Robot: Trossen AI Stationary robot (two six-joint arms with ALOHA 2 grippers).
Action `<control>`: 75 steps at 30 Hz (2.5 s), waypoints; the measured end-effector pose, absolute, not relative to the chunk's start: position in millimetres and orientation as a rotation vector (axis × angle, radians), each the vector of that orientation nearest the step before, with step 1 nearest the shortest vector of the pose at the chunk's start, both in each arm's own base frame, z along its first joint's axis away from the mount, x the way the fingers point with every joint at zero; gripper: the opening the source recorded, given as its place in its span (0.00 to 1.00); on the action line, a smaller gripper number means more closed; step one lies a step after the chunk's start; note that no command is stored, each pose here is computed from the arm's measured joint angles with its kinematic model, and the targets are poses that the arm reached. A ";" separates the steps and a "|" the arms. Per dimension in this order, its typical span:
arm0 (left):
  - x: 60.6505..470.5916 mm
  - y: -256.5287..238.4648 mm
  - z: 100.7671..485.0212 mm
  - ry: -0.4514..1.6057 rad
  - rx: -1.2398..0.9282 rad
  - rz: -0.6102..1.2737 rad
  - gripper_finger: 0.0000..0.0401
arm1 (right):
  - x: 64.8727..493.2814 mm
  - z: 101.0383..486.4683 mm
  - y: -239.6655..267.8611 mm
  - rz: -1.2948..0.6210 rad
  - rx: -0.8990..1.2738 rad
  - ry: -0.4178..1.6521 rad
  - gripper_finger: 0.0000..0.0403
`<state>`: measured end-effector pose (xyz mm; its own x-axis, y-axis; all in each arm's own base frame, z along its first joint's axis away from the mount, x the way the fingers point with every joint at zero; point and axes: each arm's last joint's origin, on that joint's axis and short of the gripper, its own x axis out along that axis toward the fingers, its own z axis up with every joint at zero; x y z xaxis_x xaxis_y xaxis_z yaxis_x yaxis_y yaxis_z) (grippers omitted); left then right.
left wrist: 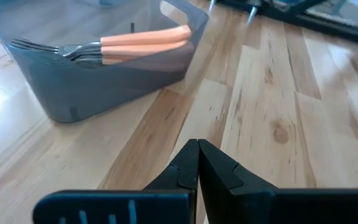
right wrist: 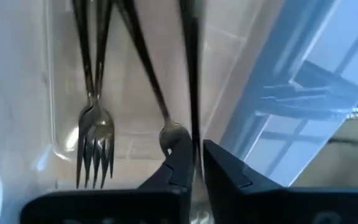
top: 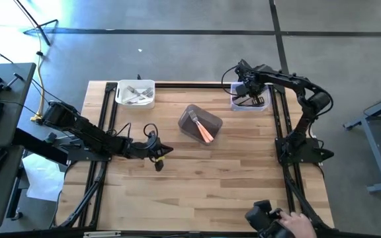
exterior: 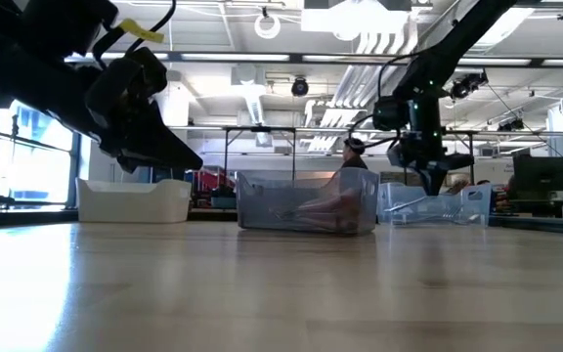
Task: Sort silverware by color (type)
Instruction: Put the black fork into the transparent bin
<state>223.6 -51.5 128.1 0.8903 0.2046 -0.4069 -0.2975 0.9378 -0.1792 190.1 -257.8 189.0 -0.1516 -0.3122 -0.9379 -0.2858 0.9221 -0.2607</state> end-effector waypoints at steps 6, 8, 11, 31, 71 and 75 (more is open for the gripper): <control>226.3 -35.8 131.9 0.370 -0.263 0.325 0.00 | 196.3 193.1 -256.9 -0.197 -0.387 1.757 0.19; 227.6 -24.0 136.0 0.362 -0.271 0.318 0.00 | 200.5 198.3 -256.9 -0.231 -0.378 1.744 0.25; 227.9 -2.5 146.0 0.330 -0.280 0.304 0.00 | 208.4 211.0 -256.8 -0.265 -0.374 1.724 0.30; 211.4 68.2 182.6 0.222 -0.204 0.310 0.00 | 171.9 207.9 -272.4 -0.875 0.283 1.595 0.01; 211.1 67.8 181.1 0.241 -0.189 0.308 0.00 | 201.2 174.0 -266.1 -0.246 -0.204 1.637 0.47; 211.0 67.8 180.6 0.247 -0.186 0.308 0.00 | 204.7 166.5 -270.2 -0.252 -0.220 1.633 0.43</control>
